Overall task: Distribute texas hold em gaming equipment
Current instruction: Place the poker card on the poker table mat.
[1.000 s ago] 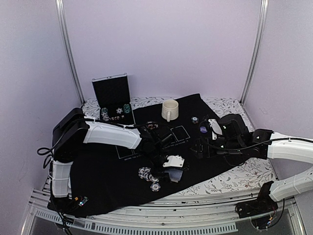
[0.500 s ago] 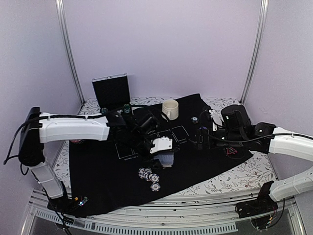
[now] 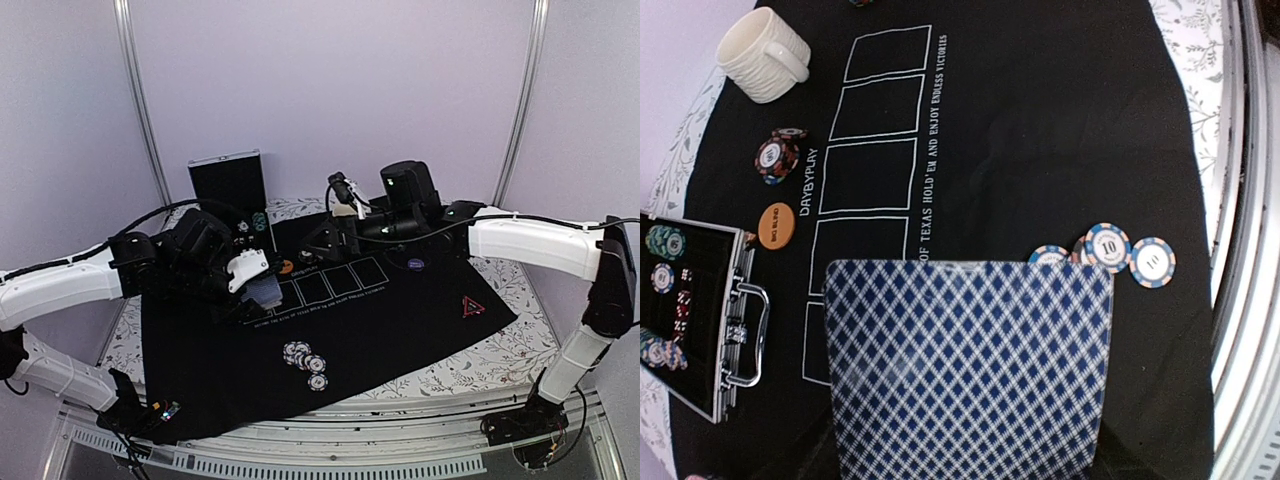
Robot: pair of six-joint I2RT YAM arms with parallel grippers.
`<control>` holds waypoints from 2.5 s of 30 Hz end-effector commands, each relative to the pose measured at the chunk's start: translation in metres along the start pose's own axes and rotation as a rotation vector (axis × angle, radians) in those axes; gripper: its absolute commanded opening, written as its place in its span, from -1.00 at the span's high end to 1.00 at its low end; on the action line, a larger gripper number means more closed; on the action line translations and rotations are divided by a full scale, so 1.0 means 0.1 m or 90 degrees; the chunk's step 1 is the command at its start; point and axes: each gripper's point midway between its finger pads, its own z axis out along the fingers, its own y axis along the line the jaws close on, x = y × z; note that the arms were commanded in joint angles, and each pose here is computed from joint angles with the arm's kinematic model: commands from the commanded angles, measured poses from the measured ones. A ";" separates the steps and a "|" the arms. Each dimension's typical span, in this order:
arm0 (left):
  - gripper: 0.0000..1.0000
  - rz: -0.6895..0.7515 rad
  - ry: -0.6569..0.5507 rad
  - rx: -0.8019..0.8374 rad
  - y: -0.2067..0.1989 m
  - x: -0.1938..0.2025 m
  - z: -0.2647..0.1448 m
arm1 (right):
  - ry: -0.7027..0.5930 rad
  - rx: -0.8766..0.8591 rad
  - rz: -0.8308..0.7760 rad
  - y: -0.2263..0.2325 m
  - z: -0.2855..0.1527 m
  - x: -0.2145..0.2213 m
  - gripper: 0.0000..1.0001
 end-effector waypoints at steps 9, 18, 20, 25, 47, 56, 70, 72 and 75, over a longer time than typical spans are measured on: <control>-0.15 -0.042 -0.055 -0.053 0.23 -0.06 -0.17 | 0.077 -0.162 0.015 0.28 0.80 0.16 -0.98; -0.12 -0.042 -0.042 -0.071 0.29 -0.04 -0.10 | 0.120 -0.197 0.038 0.30 1.05 0.36 -0.98; -0.12 -0.042 -0.045 -0.070 0.29 -0.05 -0.11 | 0.126 -0.195 0.041 0.28 1.11 0.40 -0.98; -0.11 -0.038 -0.052 -0.065 0.28 -0.07 -0.13 | 0.129 -0.178 0.057 0.17 1.24 0.43 -0.98; -0.05 -0.036 -0.062 -0.008 0.11 -0.07 -0.07 | 0.164 -0.161 0.060 0.14 1.05 0.56 -0.78; 0.00 -0.014 -0.047 0.063 -0.14 -0.28 0.24 | 0.082 -0.022 0.080 -0.21 0.22 0.43 -0.86; 0.07 0.114 -0.034 0.237 -1.25 -0.96 1.30 | -0.067 0.318 0.180 -1.18 -1.62 0.90 -0.98; 0.08 0.124 -0.016 0.257 -1.38 -0.94 1.48 | -0.068 0.329 0.180 -1.20 -1.70 0.96 -0.98; 0.09 0.141 0.026 0.272 -1.54 -0.79 1.79 | -0.065 0.337 0.180 -1.21 -1.74 1.02 -0.98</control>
